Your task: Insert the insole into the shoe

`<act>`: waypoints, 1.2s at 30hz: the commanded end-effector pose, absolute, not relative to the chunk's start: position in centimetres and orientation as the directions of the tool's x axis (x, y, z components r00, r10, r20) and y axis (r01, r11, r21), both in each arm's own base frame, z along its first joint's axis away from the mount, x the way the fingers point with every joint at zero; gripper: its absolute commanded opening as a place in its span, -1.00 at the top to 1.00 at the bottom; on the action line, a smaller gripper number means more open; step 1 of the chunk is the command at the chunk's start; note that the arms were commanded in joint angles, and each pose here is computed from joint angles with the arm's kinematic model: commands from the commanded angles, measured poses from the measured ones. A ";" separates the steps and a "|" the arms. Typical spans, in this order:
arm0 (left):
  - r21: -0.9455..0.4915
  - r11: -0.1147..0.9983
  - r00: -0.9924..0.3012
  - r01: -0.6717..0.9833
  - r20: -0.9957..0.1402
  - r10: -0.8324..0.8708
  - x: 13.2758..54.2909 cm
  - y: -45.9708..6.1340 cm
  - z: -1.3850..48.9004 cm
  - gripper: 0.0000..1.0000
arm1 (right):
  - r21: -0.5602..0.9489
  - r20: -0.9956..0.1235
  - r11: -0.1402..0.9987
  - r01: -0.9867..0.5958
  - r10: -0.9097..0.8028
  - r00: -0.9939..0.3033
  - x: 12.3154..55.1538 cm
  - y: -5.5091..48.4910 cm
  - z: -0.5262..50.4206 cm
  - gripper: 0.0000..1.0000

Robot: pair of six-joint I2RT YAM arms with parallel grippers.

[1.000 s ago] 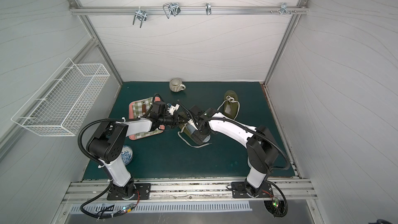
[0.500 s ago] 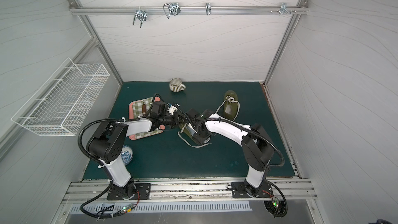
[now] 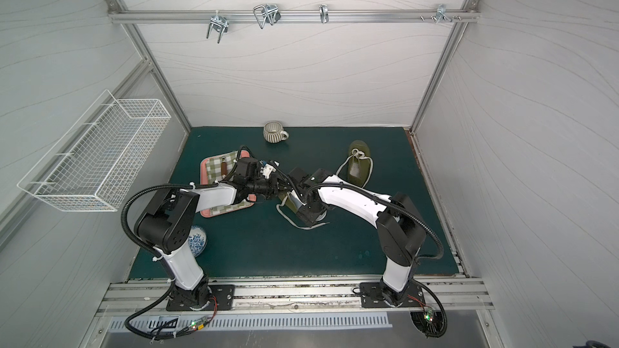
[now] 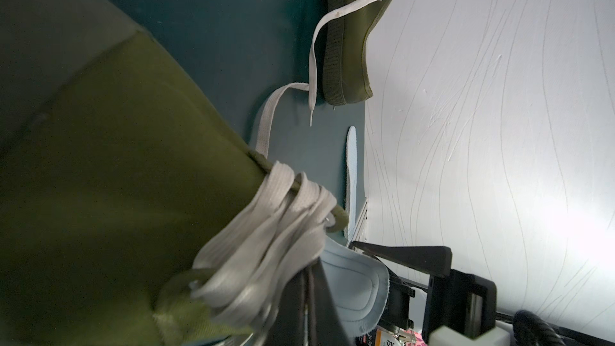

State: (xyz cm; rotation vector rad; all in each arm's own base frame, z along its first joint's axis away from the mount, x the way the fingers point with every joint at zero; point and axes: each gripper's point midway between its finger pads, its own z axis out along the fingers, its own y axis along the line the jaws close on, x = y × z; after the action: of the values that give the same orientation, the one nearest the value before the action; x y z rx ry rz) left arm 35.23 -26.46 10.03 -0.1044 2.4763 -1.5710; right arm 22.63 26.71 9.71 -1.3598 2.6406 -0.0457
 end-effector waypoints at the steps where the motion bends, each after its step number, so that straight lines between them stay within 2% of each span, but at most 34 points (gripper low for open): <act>1: -0.909 0.406 -0.967 0.097 -0.183 -0.179 35.8 -26.7 11.5 1.00 | -0.098 -0.098 0.574 -0.813 -0.819 -0.566 21.7 26.2 9.8 -0.55; 10: -0.911 0.401 -0.967 0.094 -0.180 -0.181 35.8 -26.8 11.6 1.00 | -0.070 -0.137 0.589 -0.805 -0.805 -0.577 21.8 27.2 10.4 0.15; 22: -0.911 0.402 -0.967 0.090 -0.177 -0.184 35.8 -26.7 11.5 1.00 | -0.051 -0.139 0.588 -0.808 -0.805 -0.577 22.2 28.1 9.8 0.50; 24: -0.911 0.402 -0.966 0.092 -0.179 -0.185 35.8 -26.7 11.6 1.00 | -0.049 -0.134 0.588 -0.807 -0.805 -0.578 22.1 28.0 9.9 0.50; 26: -0.911 0.402 -0.967 0.091 -0.177 -0.184 35.8 -26.7 11.5 1.00 | -0.050 -0.129 0.587 -0.808 -0.806 -0.577 22.0 27.8 9.9 0.41; 28: -0.911 0.401 -0.967 0.092 -0.178 -0.184 35.9 -26.7 11.6 1.00 | -0.055 -0.125 0.587 -0.808 -0.806 -0.578 22.0 27.6 10.0 0.16; 31: -0.911 0.401 -0.967 0.092 -0.178 -0.184 35.9 -26.7 11.6 1.00 | -0.056 -0.122 0.586 -0.809 -0.808 -0.577 21.8 27.4 10.1 -0.10; 36: -0.911 0.401 -0.967 0.092 -0.179 -0.184 35.9 -26.7 11.6 1.00 | -0.055 -0.104 0.578 -0.814 -0.814 -0.571 21.6 27.4 9.7 -0.35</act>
State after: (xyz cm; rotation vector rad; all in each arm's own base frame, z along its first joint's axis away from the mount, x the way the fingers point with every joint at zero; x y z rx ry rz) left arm 35.24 -26.46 10.02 -0.1179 2.4741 -1.5767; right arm 22.37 27.31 9.72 -1.3471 2.6697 -0.0030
